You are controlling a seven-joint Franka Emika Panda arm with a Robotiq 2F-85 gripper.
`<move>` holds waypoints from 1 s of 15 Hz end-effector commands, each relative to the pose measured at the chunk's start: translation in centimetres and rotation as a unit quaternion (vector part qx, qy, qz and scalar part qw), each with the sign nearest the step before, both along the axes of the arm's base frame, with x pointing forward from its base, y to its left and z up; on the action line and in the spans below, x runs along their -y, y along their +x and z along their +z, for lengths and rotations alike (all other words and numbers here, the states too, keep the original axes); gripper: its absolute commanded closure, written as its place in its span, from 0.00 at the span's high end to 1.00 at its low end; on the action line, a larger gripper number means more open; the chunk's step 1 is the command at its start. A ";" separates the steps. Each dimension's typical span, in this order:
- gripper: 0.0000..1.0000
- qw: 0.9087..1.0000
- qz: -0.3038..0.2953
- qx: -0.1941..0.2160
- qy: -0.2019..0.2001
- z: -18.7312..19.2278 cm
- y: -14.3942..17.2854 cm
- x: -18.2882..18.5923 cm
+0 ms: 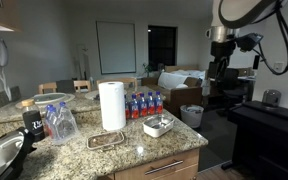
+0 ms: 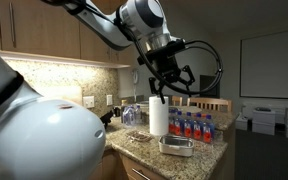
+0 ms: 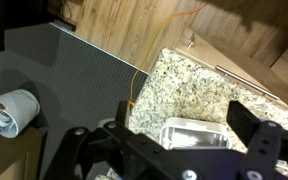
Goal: Put the container on top of the lid
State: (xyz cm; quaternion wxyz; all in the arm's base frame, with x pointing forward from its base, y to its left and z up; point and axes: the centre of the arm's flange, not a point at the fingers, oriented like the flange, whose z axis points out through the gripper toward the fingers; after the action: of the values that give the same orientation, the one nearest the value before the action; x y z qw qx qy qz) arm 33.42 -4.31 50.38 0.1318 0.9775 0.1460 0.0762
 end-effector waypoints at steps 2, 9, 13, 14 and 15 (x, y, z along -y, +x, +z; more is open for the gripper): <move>1.00 0.996 0.088 -0.032 0.011 2.6 8.8 -4.3; 1.00 0.993 0.116 -0.016 0.029 3.4 13.2 -9.8; 1.00 0.992 0.120 -0.015 0.033 3.7 15.5 -10.9; 1.00 0.992 0.120 -0.015 0.033 3.7 15.5 -10.9; 1.00 0.992 0.120 -0.015 0.033 3.7 15.5 -10.9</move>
State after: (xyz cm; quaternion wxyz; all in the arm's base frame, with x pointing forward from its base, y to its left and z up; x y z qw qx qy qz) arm 48.96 6.55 54.08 0.0873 0.9578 0.2614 0.0816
